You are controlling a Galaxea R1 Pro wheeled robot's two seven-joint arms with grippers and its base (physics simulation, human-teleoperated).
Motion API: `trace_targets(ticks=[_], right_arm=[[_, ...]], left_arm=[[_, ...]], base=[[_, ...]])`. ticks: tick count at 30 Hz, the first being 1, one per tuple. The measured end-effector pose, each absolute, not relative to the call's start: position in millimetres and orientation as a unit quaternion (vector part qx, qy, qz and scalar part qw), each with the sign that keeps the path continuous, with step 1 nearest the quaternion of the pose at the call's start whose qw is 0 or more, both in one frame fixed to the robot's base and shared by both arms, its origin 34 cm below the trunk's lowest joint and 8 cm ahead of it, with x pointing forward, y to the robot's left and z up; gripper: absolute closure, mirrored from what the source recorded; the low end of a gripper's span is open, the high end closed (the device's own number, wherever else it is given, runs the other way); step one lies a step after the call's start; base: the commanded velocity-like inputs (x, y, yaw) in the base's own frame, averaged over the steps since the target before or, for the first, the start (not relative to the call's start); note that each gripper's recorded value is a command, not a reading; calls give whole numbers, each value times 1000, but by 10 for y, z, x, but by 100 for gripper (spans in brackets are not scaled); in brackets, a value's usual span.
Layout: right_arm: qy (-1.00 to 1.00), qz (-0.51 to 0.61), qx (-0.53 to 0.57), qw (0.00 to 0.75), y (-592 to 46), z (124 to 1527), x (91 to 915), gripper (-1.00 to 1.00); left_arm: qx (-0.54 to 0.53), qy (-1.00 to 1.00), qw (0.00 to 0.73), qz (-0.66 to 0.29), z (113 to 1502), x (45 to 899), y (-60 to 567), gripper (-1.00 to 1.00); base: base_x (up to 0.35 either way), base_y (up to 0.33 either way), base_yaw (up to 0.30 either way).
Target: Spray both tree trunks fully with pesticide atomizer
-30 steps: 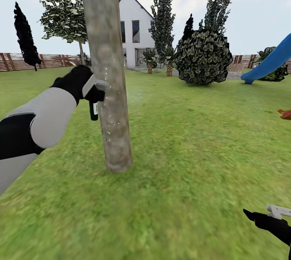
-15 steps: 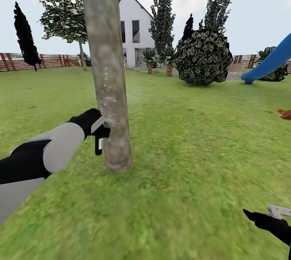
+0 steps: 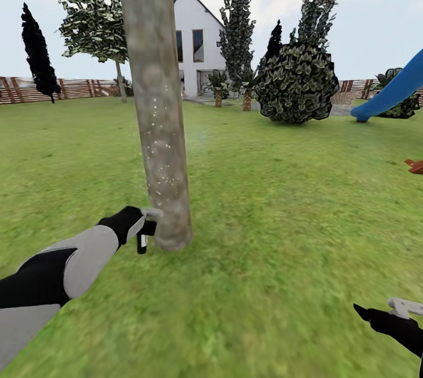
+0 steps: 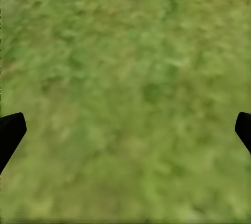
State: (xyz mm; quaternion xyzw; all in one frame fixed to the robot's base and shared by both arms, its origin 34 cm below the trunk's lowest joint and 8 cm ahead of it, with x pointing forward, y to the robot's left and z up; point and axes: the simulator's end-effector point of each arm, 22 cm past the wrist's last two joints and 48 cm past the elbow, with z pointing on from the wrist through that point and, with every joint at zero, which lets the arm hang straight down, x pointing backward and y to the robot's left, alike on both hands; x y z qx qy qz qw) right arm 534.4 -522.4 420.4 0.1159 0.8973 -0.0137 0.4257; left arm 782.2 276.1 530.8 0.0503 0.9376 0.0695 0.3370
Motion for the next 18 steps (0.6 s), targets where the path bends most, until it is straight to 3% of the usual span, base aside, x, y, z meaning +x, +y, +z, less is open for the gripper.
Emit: trace_targets(ticks=[10, 18], right_arm=[[898, -15, 115, 425, -5217, 4201, 5348, -100], [898, -13, 115, 425, -5210, 4201, 5350, -100]], left_arm=[[24, 933, 358, 32, 5000, 7725, 2643, 100], [24, 933, 358, 32, 4999, 7723, 2633, 100]], base=[[0, -2, 249], [50, -274, 31]])
